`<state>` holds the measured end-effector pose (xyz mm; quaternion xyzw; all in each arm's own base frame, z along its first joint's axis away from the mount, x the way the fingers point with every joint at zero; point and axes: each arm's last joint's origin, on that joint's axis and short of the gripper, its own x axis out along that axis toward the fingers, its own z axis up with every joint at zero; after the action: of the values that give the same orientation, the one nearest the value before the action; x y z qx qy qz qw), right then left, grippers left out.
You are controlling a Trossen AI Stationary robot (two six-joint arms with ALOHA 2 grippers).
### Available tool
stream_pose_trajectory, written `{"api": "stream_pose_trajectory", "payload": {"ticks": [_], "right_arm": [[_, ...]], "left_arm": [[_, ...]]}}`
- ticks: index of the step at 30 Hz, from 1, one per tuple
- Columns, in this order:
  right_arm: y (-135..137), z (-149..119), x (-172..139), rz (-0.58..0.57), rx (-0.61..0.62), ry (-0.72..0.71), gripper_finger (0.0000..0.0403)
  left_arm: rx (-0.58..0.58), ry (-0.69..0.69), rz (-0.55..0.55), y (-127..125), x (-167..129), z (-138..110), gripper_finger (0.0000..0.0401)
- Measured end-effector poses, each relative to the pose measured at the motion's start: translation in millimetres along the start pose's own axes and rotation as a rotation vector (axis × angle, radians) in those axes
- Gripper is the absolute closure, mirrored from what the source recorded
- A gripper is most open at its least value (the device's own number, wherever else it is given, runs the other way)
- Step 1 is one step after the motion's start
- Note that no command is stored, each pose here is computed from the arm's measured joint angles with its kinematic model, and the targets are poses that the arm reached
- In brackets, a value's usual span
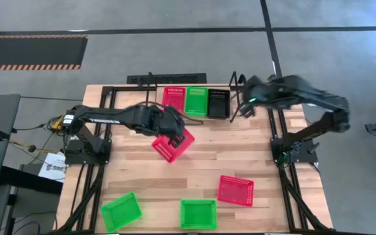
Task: Stack baskets on shelf by color
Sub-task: Stack the left red bin on top of the other red bin on the shelf
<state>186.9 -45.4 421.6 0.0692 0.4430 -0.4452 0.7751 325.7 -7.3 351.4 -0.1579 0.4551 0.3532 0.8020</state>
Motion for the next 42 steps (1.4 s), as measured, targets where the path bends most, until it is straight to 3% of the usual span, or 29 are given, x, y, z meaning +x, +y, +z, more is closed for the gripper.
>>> {"api": "stream_pose_trajectory", "payload": {"ticks": [7,10,16,22,25,32,42], "right_arm": [[-57.2,-25.7,-34.7,0.03,0.165,-0.119,0.0402],[-74.0,-35.3,-43.1,0.019,0.219,-0.152,0.0402],[-100.6,-52.2,-55.4,-0.057,0.293,-0.208,0.0402],[-124.6,-77.3,-71.5,-0.129,0.357,-0.258,0.0402],[-133.0,-90.7,-79.8,-0.157,0.391,-0.283,0.0402],[-143.5,-115.2,-94.4,-0.173,0.428,-0.34,0.0403],[-147.0,-128.8,-101.3,-0.128,0.374,-0.366,0.0403]], "left_arm": [[-0.265,-0.045,0.148,47.5,11.7,27.4,0.0401],[-0.342,-0.036,0.104,71.2,25.7,47.8,0.0401],[-0.468,-0.142,0.02,125.5,48.3,89.4,0.0401],[-0.596,-0.09,0.029,178.3,62.0,98.1,0.0401],[-0.614,-0.037,0.038,188.2,70.6,96.6,0.0401],[-0.668,0.033,0.028,179.0,101.8,99.5,0.0401],[-0.704,0.139,0.065,163.1,141.0,95.5,0.0401]]}}
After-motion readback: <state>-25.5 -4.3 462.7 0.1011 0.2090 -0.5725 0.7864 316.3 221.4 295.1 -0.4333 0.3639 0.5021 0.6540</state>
